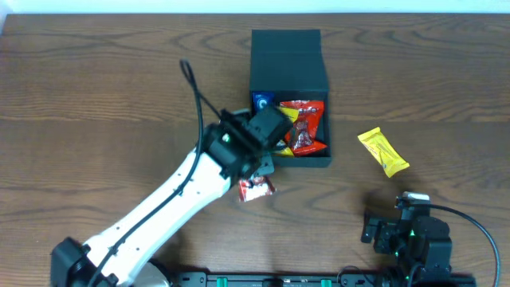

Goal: Pack container
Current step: 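Carry the Hello Panda box into the green box and lower it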

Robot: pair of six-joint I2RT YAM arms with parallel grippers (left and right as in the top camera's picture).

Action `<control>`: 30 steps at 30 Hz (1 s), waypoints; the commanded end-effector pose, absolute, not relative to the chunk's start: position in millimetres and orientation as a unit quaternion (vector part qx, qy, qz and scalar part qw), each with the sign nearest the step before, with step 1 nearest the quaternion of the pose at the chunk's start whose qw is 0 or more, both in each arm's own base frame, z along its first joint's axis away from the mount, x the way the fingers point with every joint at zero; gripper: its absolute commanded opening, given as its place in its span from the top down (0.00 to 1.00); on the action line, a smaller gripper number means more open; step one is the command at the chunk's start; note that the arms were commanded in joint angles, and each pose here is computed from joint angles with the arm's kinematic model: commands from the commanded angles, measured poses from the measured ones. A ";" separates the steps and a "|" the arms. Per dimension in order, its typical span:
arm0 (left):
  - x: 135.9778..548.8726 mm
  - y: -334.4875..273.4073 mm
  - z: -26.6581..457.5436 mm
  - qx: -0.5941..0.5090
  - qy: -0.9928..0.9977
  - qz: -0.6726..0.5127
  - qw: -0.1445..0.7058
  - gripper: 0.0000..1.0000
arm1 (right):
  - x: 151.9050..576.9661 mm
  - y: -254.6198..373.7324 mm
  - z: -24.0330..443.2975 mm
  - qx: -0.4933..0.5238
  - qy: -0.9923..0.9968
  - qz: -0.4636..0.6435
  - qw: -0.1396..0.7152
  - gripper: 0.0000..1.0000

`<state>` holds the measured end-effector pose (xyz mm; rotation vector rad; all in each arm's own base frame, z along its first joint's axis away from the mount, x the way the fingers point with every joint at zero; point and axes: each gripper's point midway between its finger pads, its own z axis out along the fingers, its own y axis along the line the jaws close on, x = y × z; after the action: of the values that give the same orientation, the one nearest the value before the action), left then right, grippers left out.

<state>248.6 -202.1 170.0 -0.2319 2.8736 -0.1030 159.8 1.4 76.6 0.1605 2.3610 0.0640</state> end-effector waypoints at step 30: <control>361.8 -283.3 117.4 0.051 0.995 -0.024 0.081 0.62 | 159.3 1.0 76.1 0.058 0.924 0.023 0.377 0.01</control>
<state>352.4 -283.3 115.3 0.1594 2.9890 -0.0547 159.9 1.4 76.7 0.1605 2.3607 0.0641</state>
